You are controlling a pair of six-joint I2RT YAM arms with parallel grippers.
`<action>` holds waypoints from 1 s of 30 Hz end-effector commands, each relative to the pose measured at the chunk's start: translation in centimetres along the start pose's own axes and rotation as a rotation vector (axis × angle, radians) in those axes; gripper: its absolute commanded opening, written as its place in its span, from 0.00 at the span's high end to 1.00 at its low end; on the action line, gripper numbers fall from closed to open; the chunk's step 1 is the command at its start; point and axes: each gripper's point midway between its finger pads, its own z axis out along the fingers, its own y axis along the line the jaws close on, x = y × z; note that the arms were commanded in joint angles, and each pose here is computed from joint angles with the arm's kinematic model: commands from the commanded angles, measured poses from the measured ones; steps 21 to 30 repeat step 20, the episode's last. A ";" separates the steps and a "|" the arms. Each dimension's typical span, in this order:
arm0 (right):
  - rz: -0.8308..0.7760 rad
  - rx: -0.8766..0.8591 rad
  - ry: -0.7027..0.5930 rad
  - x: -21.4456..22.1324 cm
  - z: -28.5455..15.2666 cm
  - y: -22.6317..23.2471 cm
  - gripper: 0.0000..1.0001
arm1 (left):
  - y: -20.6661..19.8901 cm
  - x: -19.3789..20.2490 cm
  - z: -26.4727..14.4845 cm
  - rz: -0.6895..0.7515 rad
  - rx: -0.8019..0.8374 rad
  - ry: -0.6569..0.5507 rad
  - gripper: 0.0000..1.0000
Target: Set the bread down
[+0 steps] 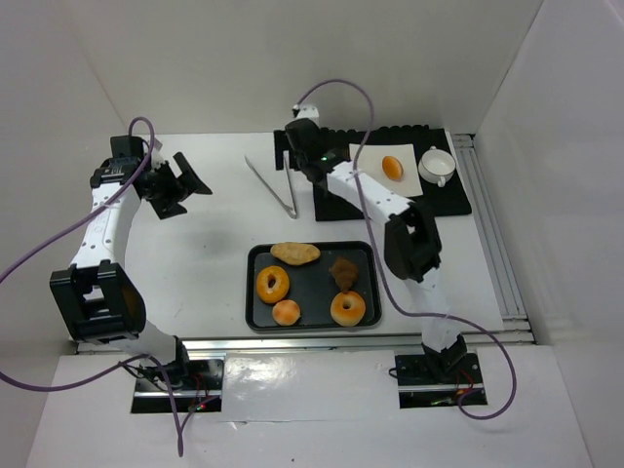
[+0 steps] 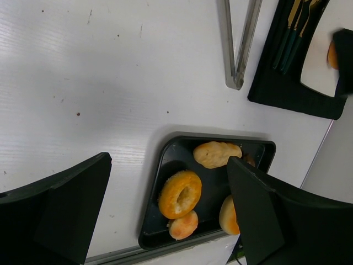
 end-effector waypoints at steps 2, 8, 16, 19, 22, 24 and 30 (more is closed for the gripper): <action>0.091 0.196 -0.122 -6.3 -9.2 -5.5 0.00 | -1.9 -1.2 -2.3 0.024 0.058 -0.065 0.00; 0.072 0.313 -0.028 -1.2 -16.0 -10.7 0.00 | -2.2 -1.4 -2.6 0.033 0.066 -0.082 0.01; 0.085 0.405 0.090 5.3 -22.8 -15.7 0.00 | -2.6 -1.2 -3.9 0.032 0.067 -0.102 0.01; 0.077 0.412 0.144 7.5 -23.6 -16.9 0.00 | -2.6 -1.3 -4.1 0.031 0.058 -0.107 0.01; 0.095 0.416 0.145 7.5 -24.0 -16.9 0.00 | -2.6 -1.3 -4.1 0.031 0.058 -0.107 0.01; 0.095 0.416 0.145 7.5 -24.0 -16.9 0.00 | -2.6 -1.3 -4.1 0.031 0.058 -0.107 0.01; 0.095 0.416 0.145 7.5 -24.0 -16.9 0.00 | -2.6 -1.3 -4.1 0.031 0.058 -0.107 0.01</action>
